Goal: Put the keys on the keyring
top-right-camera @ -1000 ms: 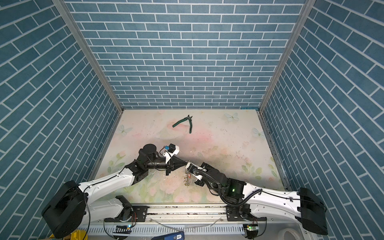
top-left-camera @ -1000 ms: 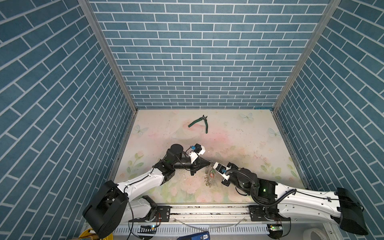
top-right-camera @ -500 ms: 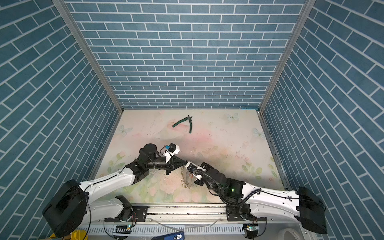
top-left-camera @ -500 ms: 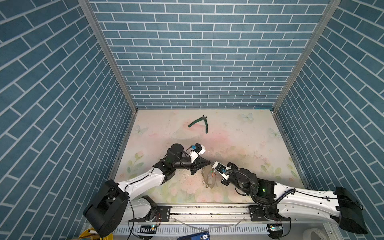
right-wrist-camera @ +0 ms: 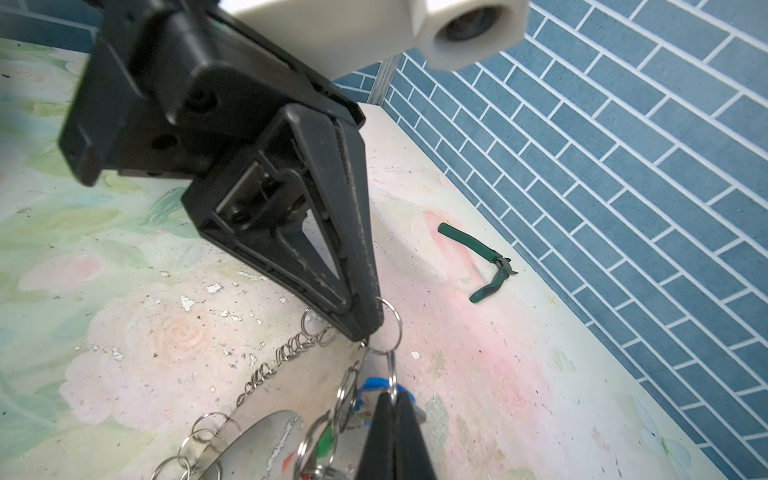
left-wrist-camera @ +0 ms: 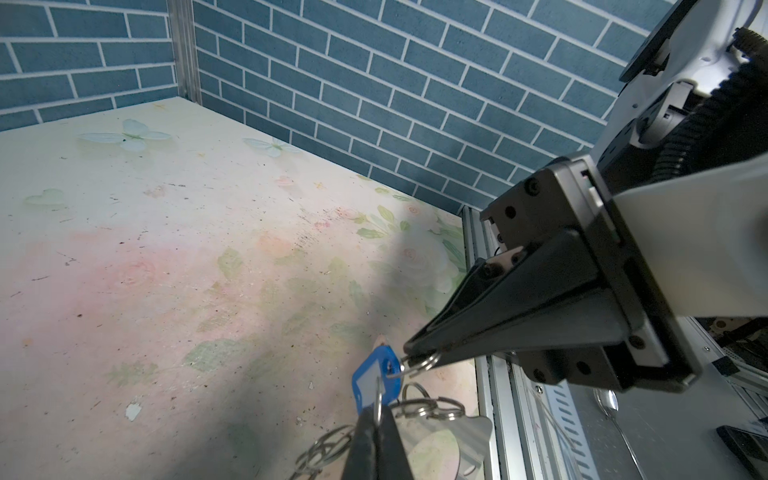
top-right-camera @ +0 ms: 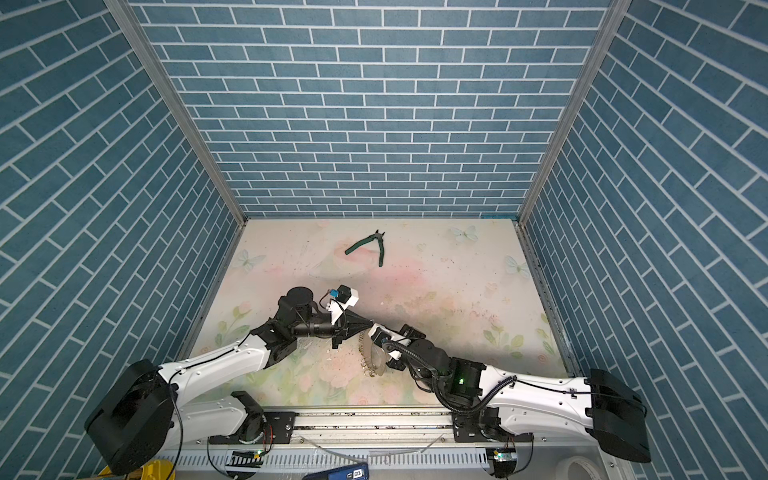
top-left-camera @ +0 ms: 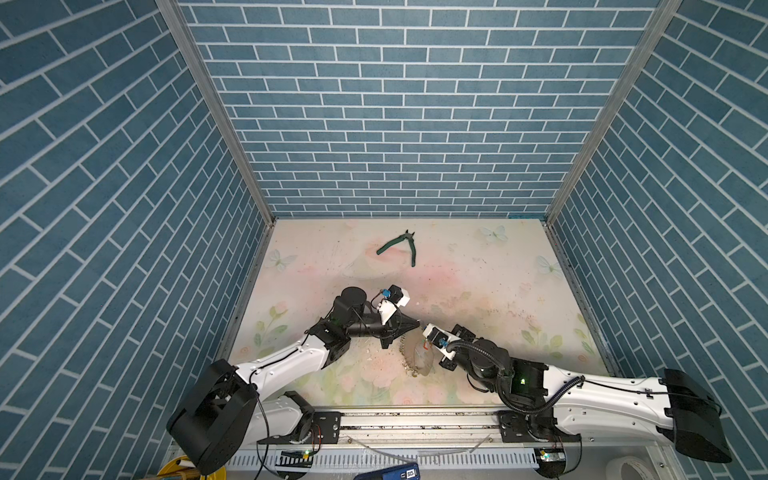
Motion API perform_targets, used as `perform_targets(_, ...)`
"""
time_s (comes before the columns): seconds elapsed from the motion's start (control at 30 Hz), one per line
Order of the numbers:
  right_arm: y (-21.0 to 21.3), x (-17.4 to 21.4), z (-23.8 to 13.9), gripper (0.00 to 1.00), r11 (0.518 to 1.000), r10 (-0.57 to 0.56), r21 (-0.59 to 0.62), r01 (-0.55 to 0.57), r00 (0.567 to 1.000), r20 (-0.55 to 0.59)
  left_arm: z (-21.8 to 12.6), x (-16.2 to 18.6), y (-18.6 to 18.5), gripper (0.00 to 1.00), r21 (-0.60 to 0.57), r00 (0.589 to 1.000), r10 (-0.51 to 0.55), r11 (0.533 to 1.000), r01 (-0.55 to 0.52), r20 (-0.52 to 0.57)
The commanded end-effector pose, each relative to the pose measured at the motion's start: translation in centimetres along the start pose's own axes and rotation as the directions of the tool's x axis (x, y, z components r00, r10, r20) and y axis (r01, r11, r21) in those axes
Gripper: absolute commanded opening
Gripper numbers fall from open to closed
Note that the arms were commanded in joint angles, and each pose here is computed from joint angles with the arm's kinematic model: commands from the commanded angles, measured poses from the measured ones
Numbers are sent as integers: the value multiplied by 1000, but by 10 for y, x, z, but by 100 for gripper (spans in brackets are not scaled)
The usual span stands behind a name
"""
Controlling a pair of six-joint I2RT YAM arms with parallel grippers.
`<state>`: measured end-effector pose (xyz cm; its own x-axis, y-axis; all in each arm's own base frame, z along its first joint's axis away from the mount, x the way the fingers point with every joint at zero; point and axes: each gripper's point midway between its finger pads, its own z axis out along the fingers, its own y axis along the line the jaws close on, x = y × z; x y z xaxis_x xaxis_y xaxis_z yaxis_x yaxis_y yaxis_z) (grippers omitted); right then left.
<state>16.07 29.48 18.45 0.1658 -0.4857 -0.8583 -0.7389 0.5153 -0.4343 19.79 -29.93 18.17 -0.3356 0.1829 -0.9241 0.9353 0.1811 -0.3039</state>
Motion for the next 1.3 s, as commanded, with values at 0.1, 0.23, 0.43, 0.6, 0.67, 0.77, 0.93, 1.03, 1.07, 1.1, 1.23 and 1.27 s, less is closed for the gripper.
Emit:
perform_targets(0.1, 4, -4, 2, 0, 1000, -28, 9, 28, 999, 30, 1, -14, -3, 0, 24, 1000, 16, 1000, -17, 26)
perform_targets(0.23, 4, -5, 2, 0, 1000, -26, 10, 26, 999, 31, 0, -13, -2, 0, 15, 1000, 17, 1000, -17, 26)
perform_targets(0.43, -11, 2, 4, 0, 993, -34, 112, 34, 999, -2, 0, -13, -1, 0, 13, 999, 17, 1000, -17, 28)
perform_targets(0.6, -16, -1, -2, 0, 992, -17, 129, 12, 999, 35, -1, -13, 7, 0, -38, 1000, 5, 999, -4, 20)
perform_targets(0.67, -15, -1, -2, 0, 992, -20, 129, 15, 999, 34, 0, -13, 9, 0, -42, 1000, -9, 999, 10, 12)
perform_targets(0.77, -15, 0, -1, 0, 992, -23, 129, 18, 999, 34, 1, -16, 7, 0, -28, 1000, -17, 999, 17, 19)
perform_targets(0.93, -10, -2, 2, 0, 994, -22, 109, 17, 999, 43, 2, -17, 3, 0, -2, 1000, -19, 1000, 19, 15)
perform_targets(1.03, -7, -2, 3, 0, 995, -27, 97, 22, 999, 42, 2, -15, 2, 0, 7, 1000, -23, 1000, 23, 10)
perform_targets(1.07, -6, -2, 3, 0, 995, -27, 93, 23, 999, 44, 2, -15, 2, 0, 5, 1000, -23, 1000, 23, 11)
perform_targets(1.1, -5, -2, 3, 0, 996, -28, 88, 24, 999, 45, 2, -15, 2, 0, 5, 1000, -21, 1000, 21, 11)
perform_targets(1.23, -2, 2, 3, 0, 997, -36, 72, 33, 999, 38, 2, -16, 3, 0, 0, 1000, -20, 1000, 20, 13)
perform_targets(1.27, -1, 3, 4, 0, 997, -38, 69, 36, 999, 35, 2, -16, 3, 0, -1, 1000, -19, 1000, 19, 13)
